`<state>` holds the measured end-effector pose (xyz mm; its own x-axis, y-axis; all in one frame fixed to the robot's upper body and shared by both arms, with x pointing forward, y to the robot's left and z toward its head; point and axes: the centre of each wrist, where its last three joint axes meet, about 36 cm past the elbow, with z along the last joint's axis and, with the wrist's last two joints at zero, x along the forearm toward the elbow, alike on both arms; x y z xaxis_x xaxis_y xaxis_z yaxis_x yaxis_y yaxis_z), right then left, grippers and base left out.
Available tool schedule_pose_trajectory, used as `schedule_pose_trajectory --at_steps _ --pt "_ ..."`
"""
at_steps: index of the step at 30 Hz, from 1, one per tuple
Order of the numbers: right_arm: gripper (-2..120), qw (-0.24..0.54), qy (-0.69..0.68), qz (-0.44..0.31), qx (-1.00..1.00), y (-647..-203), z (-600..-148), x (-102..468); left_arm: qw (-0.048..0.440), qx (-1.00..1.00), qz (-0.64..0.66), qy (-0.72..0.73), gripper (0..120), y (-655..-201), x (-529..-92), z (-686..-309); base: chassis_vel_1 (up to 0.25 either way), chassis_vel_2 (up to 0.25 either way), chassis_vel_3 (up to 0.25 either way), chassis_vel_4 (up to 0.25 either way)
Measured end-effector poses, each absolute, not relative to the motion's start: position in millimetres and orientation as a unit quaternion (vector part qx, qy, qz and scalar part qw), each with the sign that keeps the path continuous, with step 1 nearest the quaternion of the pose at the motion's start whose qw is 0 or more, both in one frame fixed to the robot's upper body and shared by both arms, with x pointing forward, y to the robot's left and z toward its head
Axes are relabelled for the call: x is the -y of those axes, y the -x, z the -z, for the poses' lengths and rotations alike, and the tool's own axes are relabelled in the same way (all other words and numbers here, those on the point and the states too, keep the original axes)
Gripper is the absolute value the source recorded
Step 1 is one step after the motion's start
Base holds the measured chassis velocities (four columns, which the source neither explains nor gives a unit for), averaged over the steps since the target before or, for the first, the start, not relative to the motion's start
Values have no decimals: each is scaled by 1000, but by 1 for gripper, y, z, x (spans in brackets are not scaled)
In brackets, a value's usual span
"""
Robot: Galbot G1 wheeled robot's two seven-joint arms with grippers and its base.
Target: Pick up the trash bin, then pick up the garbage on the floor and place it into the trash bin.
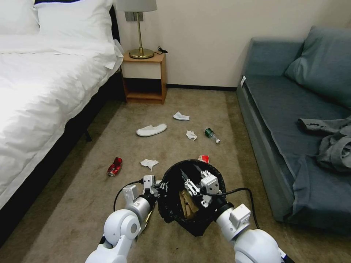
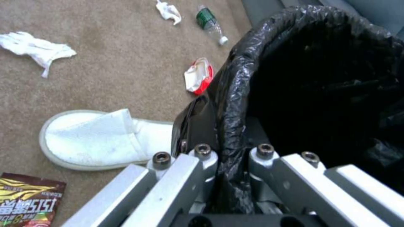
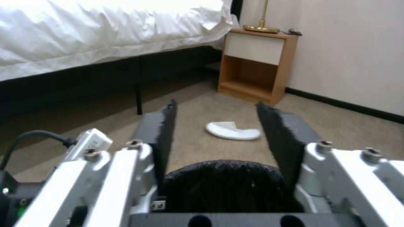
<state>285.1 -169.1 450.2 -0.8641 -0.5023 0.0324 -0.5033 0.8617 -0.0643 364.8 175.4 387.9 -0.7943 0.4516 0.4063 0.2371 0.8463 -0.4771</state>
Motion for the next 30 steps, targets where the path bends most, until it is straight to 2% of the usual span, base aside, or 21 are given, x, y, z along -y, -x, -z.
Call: schedule_pose_trajectory --at_steps 3,4,6,7,8,11,16,23,30 --pt "66 7 -259 -36 965 -285 -450 171 260 925 -205 185 3 -366 -176 -388 0 0 0 0" --pt "73 7 -259 -36 965 -285 -451 171 260 925 -205 185 3 -366 -176 -388 0 0 0 0" --pt "74 6 -259 -36 965 -285 -450 171 261 925 -205 184 3 -366 -175 -388 0 0 0 0" --pt "84 6 -258 -36 965 -286 -450 171 263 925 -204 184 3 -366 -175 -386 0 0 0 0" --pt "84 6 -258 -36 965 -286 -450 171 263 925 -204 184 3 -366 -175 -386 0 0 0 0" --pt "96 -1 -258 -37 965 -289 -452 171 268 926 -199 180 3 -365 -175 -383 0 0 0 0" --pt "100 -21 -259 -39 965 -295 -463 172 275 926 -192 171 3 -364 -176 -379 0 0 0 0" --pt "100 -80 -238 -40 967 -316 -507 190 295 928 -177 144 3 -360 -181 -373 0 0 0 0" --pt "100 -92 -208 -47 973 -320 -516 208 291 936 -163 109 3 -355 -188 -369 0 0 0 0"
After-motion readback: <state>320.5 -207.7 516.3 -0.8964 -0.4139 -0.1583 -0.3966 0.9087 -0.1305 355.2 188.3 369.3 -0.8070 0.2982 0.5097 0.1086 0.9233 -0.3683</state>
